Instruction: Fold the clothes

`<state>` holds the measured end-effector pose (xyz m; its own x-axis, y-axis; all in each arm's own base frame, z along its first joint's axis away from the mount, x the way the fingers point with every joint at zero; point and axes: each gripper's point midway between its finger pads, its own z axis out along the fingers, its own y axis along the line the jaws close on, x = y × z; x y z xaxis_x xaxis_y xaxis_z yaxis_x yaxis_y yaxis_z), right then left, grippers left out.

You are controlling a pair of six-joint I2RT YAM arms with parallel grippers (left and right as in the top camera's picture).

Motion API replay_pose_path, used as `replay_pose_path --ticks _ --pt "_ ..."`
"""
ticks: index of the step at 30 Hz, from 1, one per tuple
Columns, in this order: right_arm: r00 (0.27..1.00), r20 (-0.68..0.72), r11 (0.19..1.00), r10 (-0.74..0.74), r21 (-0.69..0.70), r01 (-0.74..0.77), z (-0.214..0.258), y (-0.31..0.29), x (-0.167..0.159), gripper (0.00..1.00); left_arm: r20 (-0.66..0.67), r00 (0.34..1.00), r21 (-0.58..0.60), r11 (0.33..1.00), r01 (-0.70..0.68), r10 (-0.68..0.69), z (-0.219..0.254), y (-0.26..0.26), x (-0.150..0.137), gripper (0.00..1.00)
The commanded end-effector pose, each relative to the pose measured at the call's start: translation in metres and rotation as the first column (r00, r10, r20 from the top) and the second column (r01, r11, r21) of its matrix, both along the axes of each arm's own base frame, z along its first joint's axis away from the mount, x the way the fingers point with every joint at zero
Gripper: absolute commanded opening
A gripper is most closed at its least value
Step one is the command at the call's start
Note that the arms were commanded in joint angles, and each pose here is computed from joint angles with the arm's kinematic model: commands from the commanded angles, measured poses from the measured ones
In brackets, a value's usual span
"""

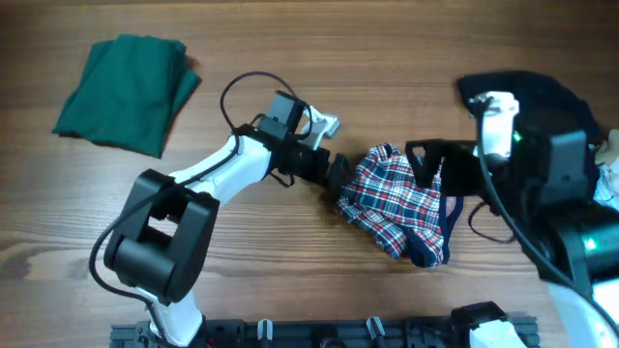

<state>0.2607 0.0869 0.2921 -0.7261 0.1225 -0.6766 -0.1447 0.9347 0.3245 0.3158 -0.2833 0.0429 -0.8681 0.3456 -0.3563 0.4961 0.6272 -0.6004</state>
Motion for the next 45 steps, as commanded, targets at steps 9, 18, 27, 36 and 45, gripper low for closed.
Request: replay_pose_path --ticks 9,18,27,36,45 --pt "0.978 0.209 0.999 0.009 0.04 -0.018 0.058 -0.006 -0.038 1.0 0.116 0.968 -0.168 0.956 0.242 -0.224 0.006 -0.065 -0.025 1.0" --pt "0.984 0.177 0.999 0.011 0.038 -0.019 0.051 -0.007 -0.044 1.0 0.032 0.946 -0.242 0.916 0.322 -0.324 -0.008 -0.101 -0.067 0.88" --pt "0.99 0.144 0.999 0.013 0.032 -0.017 0.044 -0.008 -0.048 1.0 -0.188 0.981 -0.293 0.95 -0.105 0.05 0.01 -0.072 0.011 0.04" --pt "0.989 0.146 0.999 0.012 0.032 -0.017 0.044 -0.008 -0.048 1.0 -0.412 0.687 -0.063 0.733 -0.677 0.599 -0.023 0.105 0.11 0.04" --pt "0.99 0.144 0.999 0.011 0.034 -0.016 0.044 -0.008 -0.048 1.0 -0.223 0.873 -0.031 0.892 -0.451 0.434 -0.038 0.073 0.081 0.9"
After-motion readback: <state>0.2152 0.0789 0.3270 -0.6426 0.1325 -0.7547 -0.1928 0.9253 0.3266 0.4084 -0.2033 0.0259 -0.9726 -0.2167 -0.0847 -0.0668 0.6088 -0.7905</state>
